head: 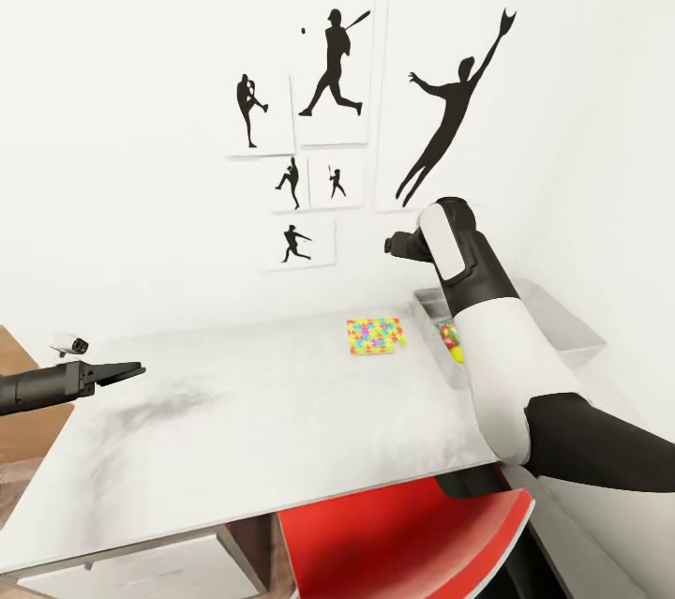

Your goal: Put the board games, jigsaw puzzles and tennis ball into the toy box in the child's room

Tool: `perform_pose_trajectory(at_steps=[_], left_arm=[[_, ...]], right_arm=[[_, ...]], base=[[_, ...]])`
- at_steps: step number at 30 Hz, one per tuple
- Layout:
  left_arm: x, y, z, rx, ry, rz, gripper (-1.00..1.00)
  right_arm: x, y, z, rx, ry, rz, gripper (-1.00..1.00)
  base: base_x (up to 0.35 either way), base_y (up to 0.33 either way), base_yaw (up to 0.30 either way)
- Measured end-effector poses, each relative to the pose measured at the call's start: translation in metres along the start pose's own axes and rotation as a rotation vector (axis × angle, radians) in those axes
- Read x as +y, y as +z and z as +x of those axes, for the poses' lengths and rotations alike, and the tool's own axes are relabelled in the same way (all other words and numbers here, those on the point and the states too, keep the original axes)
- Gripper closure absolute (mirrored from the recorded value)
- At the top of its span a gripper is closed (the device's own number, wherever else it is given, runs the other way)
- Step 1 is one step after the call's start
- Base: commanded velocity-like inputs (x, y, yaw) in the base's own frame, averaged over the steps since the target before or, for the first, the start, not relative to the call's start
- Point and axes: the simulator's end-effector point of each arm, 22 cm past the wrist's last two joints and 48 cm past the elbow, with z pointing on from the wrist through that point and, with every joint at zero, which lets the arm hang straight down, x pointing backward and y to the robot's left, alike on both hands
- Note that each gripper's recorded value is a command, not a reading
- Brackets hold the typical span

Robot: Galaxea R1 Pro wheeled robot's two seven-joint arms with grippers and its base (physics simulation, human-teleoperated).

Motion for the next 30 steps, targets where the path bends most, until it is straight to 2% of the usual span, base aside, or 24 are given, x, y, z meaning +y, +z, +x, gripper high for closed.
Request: perform_pose_trajectory(at_steps=[13,30], left_arm=[[-0.01,-0.003,-0.005,-0.011,0.019,0.007,-1.0],[-0.021,-0.008,-0.011,-0.022,0.042,0.013,-1.0]], right_arm=[[0.002,-0.014,-0.009,-0.021,0.0,-0.004,-1.0],[0.004,-0.031,-0.019,-0.046,0.0,-0.009,-1.0]], base=[[0.078,0.046,0.097],[0.055,-0.032,0.056]])
